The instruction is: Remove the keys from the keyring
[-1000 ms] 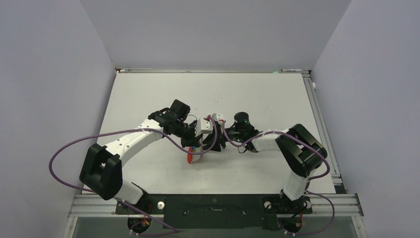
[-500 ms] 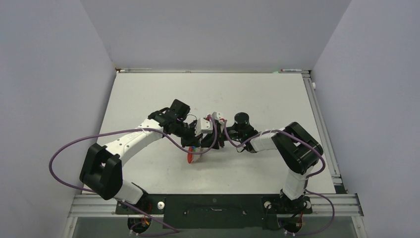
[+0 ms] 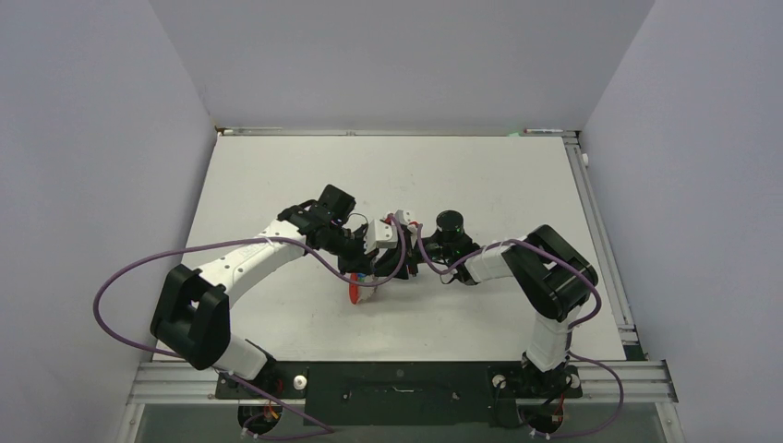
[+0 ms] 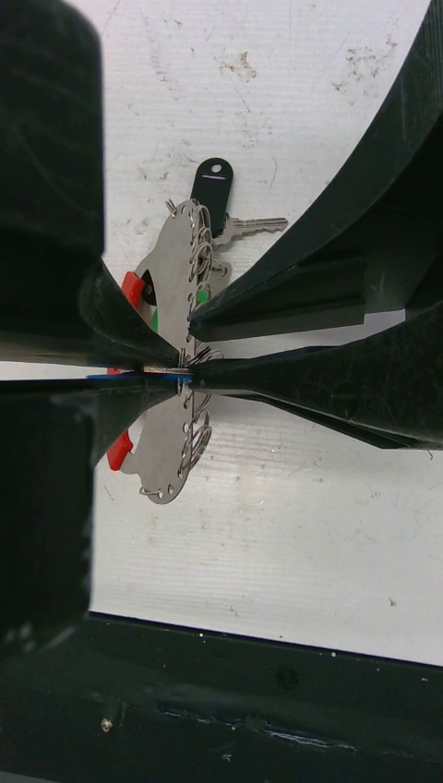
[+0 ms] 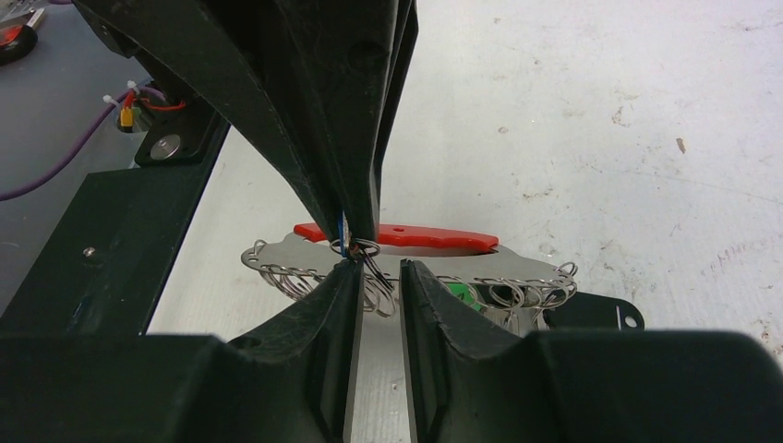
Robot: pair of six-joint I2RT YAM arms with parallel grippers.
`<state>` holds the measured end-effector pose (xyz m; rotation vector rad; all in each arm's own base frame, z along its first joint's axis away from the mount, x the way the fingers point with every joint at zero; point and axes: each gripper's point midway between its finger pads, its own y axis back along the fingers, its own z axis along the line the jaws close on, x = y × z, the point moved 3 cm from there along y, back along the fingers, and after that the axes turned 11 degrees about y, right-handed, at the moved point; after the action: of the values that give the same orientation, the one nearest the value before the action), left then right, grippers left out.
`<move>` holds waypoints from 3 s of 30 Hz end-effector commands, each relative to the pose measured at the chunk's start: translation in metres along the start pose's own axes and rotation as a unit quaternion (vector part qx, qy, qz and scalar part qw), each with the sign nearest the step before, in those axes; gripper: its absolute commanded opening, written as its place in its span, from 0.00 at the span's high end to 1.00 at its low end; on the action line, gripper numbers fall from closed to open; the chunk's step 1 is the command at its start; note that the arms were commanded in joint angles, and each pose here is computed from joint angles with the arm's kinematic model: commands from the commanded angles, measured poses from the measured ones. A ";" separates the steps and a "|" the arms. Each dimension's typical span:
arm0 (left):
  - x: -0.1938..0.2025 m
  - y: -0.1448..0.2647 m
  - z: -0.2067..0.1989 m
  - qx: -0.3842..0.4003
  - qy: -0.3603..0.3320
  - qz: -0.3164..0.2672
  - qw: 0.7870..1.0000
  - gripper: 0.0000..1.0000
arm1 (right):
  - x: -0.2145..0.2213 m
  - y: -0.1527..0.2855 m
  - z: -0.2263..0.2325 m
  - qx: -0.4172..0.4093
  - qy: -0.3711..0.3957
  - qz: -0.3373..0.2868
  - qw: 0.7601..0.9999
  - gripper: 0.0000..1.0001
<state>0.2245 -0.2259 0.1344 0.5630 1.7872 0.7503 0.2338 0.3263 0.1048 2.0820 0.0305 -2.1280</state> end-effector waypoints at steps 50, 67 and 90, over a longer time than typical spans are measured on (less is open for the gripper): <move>0.018 -0.001 0.015 -0.013 -0.022 -0.002 1.000 1.00 | -0.027 0.002 0.009 -0.012 0.034 -0.063 0.997 0.95; -0.008 0.007 0.037 -0.035 0.019 -0.037 0.999 1.00 | -0.008 0.004 0.019 -0.033 0.054 -0.035 0.997 0.95; -0.020 0.013 0.001 0.003 -0.005 -0.036 0.999 1.00 | 0.000 -0.003 0.002 -0.025 0.058 0.011 0.998 0.91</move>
<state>0.2272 -0.2174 0.1223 0.5668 1.8406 0.7833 0.2311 0.3248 0.0901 2.0942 0.0061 -2.0469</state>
